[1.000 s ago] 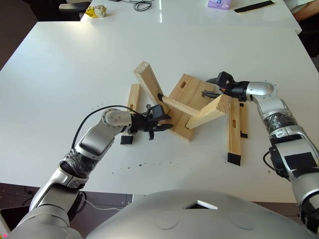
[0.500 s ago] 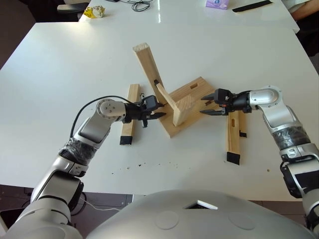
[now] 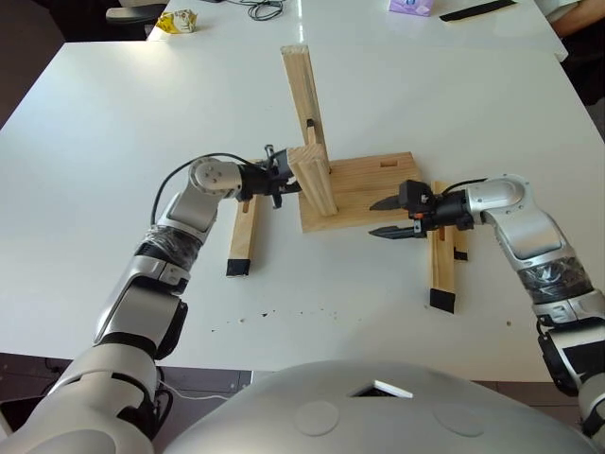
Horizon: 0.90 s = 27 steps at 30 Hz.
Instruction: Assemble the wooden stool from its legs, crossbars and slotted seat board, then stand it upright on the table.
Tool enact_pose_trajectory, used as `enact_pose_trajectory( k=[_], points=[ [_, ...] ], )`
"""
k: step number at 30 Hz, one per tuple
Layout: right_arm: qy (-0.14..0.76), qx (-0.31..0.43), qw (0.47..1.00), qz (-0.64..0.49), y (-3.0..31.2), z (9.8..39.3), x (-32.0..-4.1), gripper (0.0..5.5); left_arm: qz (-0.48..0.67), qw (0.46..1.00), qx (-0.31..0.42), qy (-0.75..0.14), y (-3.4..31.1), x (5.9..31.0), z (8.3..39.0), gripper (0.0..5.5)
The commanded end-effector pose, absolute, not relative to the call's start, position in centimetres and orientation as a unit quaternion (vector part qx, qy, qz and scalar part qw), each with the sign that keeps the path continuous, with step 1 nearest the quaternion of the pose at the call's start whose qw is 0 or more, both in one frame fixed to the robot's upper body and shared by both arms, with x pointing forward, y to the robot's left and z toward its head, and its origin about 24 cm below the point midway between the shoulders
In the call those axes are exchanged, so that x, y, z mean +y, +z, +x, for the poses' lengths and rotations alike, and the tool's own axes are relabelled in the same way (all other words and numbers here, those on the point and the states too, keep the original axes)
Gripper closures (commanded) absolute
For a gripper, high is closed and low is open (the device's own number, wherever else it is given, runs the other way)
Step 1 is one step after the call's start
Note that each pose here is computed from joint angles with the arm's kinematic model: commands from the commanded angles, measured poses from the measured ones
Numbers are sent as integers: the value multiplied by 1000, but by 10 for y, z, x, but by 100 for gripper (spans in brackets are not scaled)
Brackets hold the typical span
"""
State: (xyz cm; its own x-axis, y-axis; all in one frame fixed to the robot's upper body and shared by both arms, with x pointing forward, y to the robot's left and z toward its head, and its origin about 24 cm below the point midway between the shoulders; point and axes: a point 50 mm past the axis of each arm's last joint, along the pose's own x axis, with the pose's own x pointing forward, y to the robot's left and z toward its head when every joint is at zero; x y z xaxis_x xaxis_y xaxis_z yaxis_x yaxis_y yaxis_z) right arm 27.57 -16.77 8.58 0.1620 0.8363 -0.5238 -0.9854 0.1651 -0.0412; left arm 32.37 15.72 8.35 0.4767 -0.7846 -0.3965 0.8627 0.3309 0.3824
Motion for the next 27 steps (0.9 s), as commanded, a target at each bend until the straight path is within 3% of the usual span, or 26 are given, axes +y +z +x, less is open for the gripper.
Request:
enact_pose_trajectory(
  k=[1,3,7,11,15,19,27],
  points=[
    [553,173,789,-203,114,307,-190,291,295,826,32,-480,120,178,330,393],
    [504,168,816,-228,117,324,-204,291,273,827,38,-490,130,185,320,393],
    [399,173,859,-271,103,347,-231,291,190,773,95,-597,124,177,260,393],
    [325,163,883,-298,86,359,-234,291,122,736,167,-644,110,172,213,393],
    [275,152,898,-308,75,364,-235,291,97,712,205,-665,104,165,201,393],
    [239,140,912,-304,76,368,-238,291,93,721,219,-650,91,148,205,393],
    [244,164,905,-309,62,363,-240,291,135,725,255,-625,52,118,207,393]
  ],
)
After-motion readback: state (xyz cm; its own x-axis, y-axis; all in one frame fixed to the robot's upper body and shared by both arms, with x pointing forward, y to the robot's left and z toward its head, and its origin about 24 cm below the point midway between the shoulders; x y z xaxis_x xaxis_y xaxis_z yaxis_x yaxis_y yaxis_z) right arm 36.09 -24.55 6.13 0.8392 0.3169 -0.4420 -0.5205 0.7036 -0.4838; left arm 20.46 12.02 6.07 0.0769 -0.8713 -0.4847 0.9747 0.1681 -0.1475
